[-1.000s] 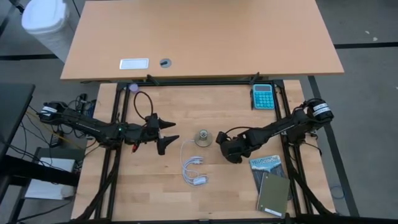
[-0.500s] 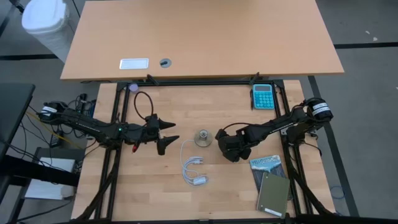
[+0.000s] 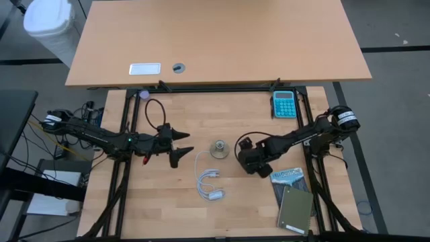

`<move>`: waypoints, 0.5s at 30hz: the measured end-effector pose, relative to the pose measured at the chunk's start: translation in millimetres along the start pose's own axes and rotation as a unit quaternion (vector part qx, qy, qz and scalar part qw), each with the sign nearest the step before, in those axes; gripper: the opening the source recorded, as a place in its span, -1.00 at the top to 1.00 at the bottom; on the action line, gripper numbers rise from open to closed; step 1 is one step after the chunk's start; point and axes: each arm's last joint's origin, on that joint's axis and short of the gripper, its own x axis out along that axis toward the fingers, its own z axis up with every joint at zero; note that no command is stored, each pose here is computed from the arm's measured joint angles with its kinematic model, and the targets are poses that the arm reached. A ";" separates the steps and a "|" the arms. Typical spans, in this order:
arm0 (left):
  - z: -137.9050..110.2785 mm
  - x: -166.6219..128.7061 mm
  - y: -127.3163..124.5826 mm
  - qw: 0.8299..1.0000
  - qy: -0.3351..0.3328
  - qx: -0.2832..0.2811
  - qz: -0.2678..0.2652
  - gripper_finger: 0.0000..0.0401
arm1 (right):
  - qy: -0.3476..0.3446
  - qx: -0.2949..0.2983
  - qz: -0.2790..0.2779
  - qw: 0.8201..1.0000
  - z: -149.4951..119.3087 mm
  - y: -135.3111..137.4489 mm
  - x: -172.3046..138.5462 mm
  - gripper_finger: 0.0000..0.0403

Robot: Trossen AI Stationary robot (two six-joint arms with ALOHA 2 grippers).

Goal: Screw lightbulb
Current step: Insert the lightbulb into the desk lamp

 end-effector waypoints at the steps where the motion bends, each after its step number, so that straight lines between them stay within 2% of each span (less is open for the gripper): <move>1: 0.0 0.0 -0.1 1.000 0.000 0.000 -0.001 -0.62 | 0.002 0.015 0.001 1.000 -0.1 0.9 -0.2 -0.60; 7: -0.1 0.0 -0.3 1.000 0.002 0.000 -0.005 -0.62 | 0.007 0.117 0.003 0.993 -0.6 2.6 -0.5 -0.58; 15: -0.6 0.0 -0.9 1.000 0.008 0.001 -0.016 -0.62 | 0.007 0.255 0.001 0.967 -0.8 2.4 -0.5 -0.54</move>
